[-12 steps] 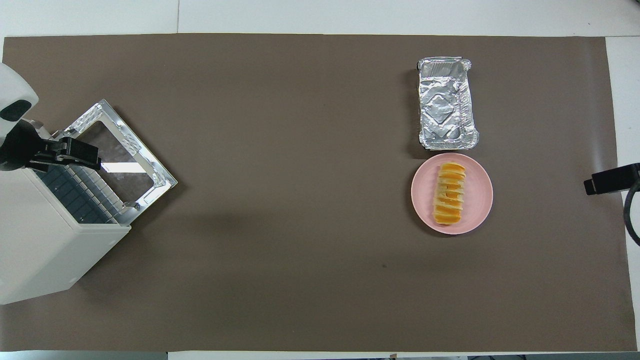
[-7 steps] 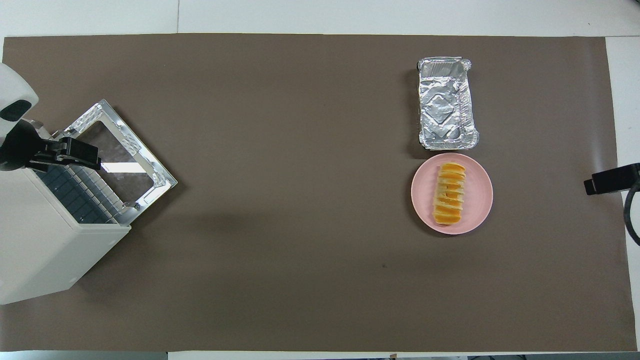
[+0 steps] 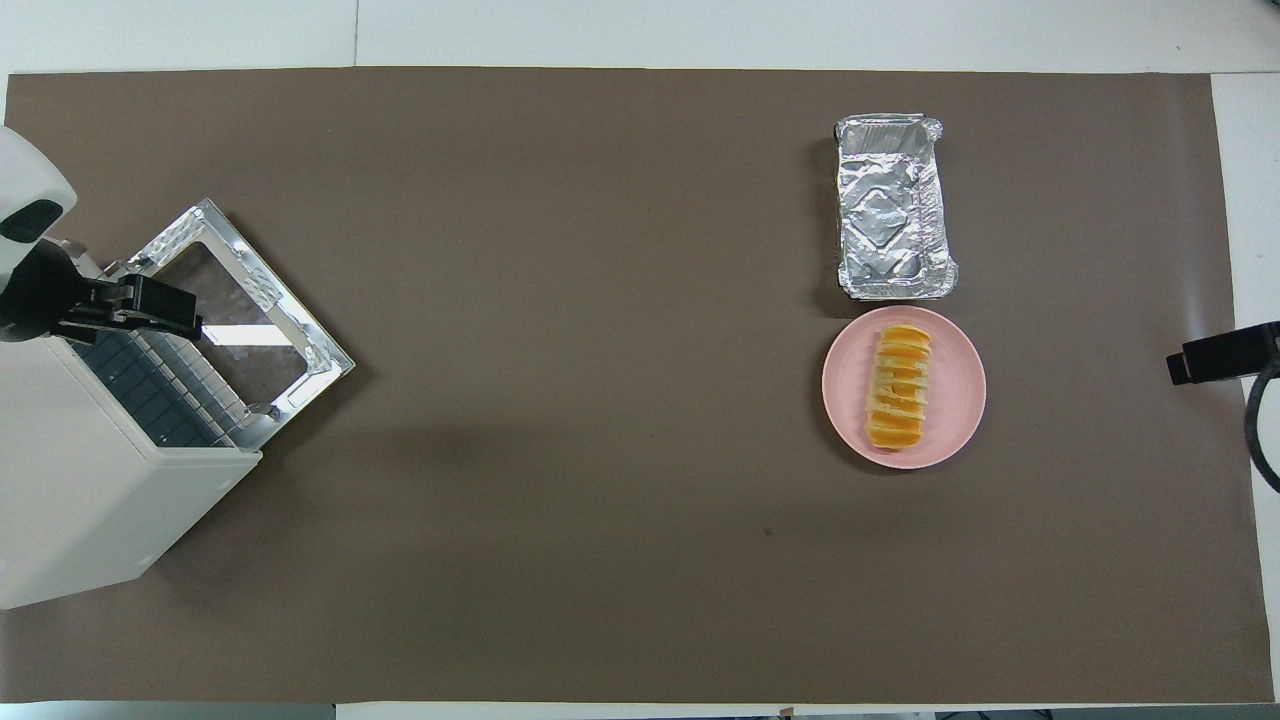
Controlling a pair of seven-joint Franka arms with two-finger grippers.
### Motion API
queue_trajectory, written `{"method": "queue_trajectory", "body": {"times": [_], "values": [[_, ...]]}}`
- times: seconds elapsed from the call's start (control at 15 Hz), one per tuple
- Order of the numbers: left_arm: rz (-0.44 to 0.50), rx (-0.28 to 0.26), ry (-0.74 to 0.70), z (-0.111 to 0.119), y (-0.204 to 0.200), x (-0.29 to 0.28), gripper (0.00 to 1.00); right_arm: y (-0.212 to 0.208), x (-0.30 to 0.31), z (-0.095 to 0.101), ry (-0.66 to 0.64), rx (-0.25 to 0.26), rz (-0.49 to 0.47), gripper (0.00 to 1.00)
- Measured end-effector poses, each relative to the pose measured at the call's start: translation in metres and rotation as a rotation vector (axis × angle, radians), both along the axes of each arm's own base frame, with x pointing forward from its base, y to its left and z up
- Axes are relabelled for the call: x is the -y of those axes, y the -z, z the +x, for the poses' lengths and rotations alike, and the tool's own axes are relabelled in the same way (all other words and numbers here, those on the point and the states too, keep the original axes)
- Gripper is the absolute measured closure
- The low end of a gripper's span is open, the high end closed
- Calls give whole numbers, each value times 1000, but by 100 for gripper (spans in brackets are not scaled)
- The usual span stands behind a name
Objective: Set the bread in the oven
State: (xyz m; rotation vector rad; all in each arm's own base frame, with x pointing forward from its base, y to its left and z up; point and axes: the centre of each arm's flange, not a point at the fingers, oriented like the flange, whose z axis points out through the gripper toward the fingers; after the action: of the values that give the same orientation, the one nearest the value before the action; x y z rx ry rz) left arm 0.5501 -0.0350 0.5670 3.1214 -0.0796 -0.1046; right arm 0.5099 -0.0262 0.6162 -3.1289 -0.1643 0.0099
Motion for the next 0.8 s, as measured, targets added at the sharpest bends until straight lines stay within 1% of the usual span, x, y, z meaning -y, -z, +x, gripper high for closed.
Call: {"method": "queue_trajectory", "body": {"times": [0.27,0.4,0.6,0.67,0.8], "values": [[0,0,0,0,0,0,0,61,-26,15,-15,0,1,0],[0,0,0,0,0,0,0,104,-45,30,-14,-17,5,0],[0,0,0,0,0,0,0,172,-86,59,25,-24,14,0],[0,0,0,0,0,0,0,191,-101,66,42,-22,17,0],[0,0,0,0,0,0,0,223,-118,70,58,-16,21,0]]}}
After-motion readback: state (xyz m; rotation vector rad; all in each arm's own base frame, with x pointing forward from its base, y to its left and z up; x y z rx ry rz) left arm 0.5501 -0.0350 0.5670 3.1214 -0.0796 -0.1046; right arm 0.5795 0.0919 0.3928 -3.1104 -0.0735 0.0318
